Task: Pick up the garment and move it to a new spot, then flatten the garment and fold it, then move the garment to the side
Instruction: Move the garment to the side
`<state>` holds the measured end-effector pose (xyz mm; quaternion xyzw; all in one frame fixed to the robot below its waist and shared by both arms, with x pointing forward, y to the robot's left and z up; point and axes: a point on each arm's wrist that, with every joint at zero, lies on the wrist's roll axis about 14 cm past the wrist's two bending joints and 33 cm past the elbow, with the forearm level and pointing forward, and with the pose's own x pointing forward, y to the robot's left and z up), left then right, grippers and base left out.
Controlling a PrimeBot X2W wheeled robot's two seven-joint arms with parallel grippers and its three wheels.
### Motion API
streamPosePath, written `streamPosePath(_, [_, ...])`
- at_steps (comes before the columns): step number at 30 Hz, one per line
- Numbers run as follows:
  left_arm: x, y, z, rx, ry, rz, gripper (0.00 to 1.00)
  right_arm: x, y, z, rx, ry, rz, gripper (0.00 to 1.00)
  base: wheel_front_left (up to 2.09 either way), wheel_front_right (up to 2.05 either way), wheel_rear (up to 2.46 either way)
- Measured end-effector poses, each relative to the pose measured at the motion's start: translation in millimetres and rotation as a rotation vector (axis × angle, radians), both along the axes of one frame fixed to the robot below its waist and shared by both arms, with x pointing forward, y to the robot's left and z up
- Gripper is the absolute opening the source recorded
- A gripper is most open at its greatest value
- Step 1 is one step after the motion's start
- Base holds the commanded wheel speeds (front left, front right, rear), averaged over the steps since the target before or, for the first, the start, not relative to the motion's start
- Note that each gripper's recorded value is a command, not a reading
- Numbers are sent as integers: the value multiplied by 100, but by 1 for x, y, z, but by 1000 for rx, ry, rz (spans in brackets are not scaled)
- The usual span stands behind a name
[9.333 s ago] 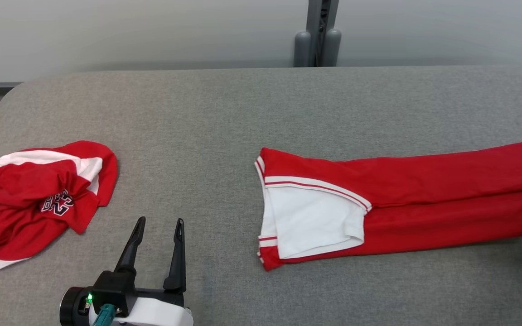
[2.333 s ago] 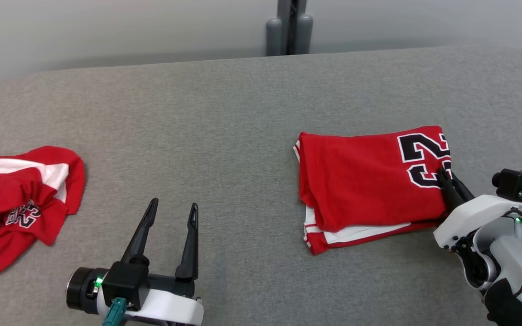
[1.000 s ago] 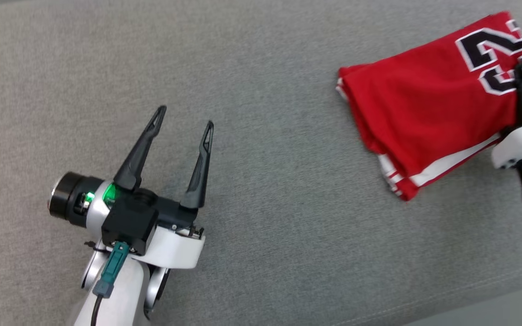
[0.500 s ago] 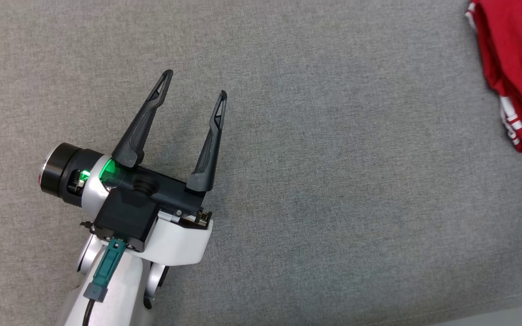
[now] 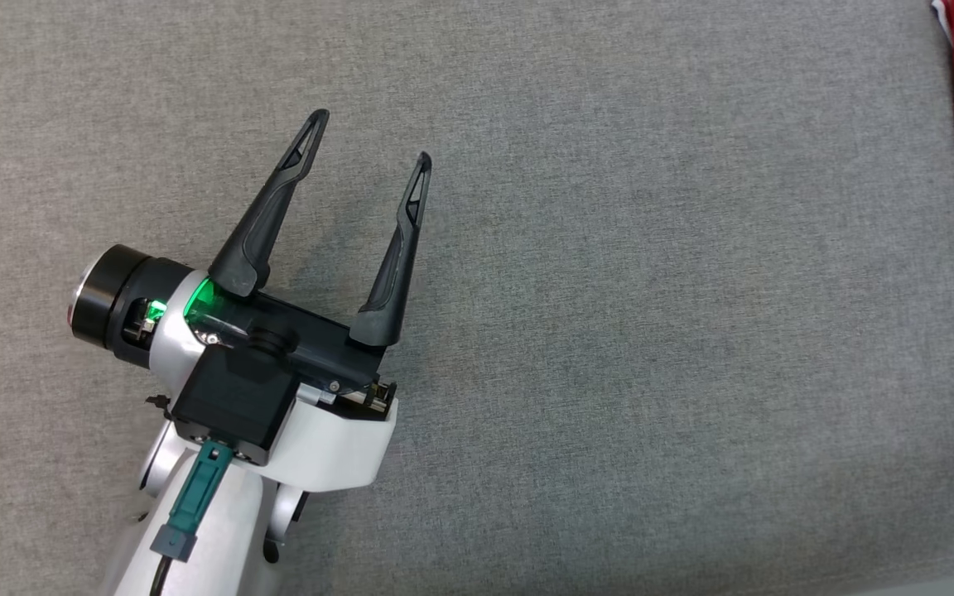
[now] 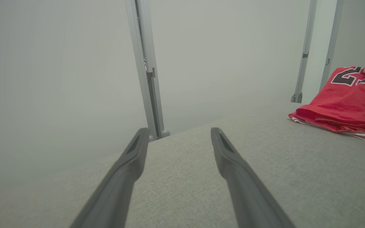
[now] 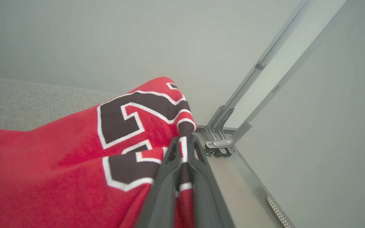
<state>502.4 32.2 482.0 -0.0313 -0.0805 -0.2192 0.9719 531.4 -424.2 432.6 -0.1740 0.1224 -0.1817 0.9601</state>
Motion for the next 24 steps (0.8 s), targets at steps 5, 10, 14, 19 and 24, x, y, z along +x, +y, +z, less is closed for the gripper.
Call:
streamPosePath(5, [-1,6,2,14,-4,12,100,2,0,-3,-25,21,-3,18,0,0,0])
streamPosePath(10, [-3,11,9,20,-17,28,100,9,3,9,-66,-4,5,100,0,0,0])
streamPosePath(14, [-8,18,17,11,-27,56,100,21,39,22,-52,-63,73,100,0,0,0])
streamPosePath(19, [-17,27,22,-15,-3,100,100,23,88,23,80,-124,146,100,0,0,0])
streamPosePath(24, [-31,46,24,-116,64,173,100,13,138,22,218,-151,235,100,0,0,0])
